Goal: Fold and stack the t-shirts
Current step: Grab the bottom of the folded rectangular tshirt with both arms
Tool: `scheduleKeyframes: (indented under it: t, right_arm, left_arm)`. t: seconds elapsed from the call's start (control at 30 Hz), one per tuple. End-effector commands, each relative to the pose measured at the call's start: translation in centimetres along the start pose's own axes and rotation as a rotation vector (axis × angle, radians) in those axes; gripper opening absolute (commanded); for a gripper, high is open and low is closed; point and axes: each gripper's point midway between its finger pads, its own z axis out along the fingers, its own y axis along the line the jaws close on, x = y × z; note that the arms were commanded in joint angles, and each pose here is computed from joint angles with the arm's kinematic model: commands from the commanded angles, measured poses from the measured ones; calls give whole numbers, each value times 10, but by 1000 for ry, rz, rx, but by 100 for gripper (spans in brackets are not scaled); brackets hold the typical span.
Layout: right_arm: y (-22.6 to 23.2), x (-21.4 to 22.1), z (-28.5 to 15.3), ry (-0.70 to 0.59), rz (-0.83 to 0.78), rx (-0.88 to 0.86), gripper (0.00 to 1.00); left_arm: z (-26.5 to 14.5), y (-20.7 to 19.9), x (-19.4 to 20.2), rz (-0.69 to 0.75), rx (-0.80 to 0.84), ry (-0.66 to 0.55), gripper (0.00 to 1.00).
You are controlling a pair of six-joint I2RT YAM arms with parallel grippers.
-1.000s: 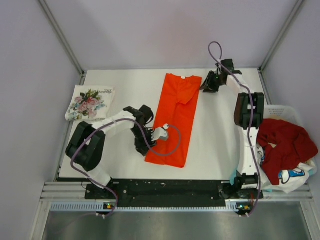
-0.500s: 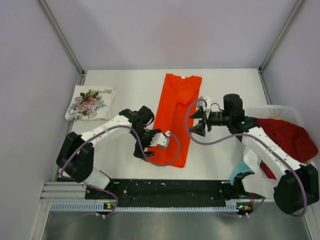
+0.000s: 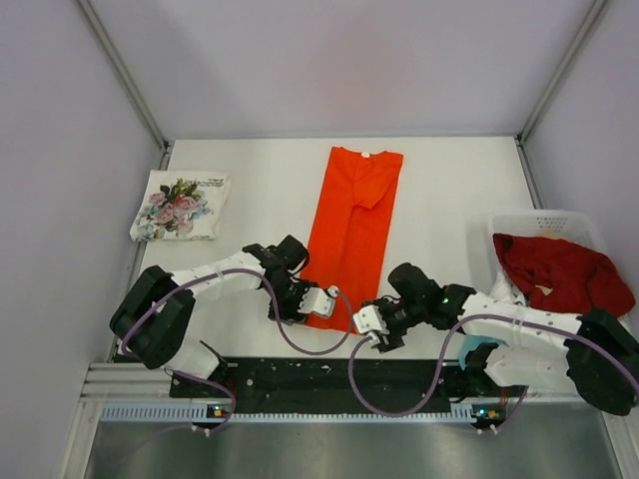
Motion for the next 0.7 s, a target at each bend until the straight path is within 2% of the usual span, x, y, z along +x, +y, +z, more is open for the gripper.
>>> scheduleKeyframes:
  t: [0.0,0.1,0.2,0.27,0.3,0.43,0.47,0.53,0.67]
  right_arm:
    - [-36,6,14,84,-129,106,63]
    - [-45,15,19,126,-139,130,61]
    - [-40,25,24,185,-153,69,58]
    - [-34,36,24,245,-151,33,50]
    - [-28,42,23,268,-149,5,43]
    - [-12,33,20,222,-185,-51,4]
    - [-11,26,19,192,-183,-54,0]
    - [-12,13,17,146,-162,-38,0]
    - [-48,-6,1,47,21,122,0]
  left_arm:
    - [11,4,1,-13,-18,14,52]
    - [15,-2,3,-26,4,23,38]
    - [12,-9,1,-45,25,16,24]
    - [7,-12,-3,-53,34,4,10]
    - [5,-15,-4,-54,40,-2,1]
    - [-3,-22,-13,-74,64,-33,0]
    - [-6,-24,-16,-86,75,-40,0]
    - [-12,-20,-23,-120,72,-49,0]
    - [-31,8,-34,-224,11,-55,0]
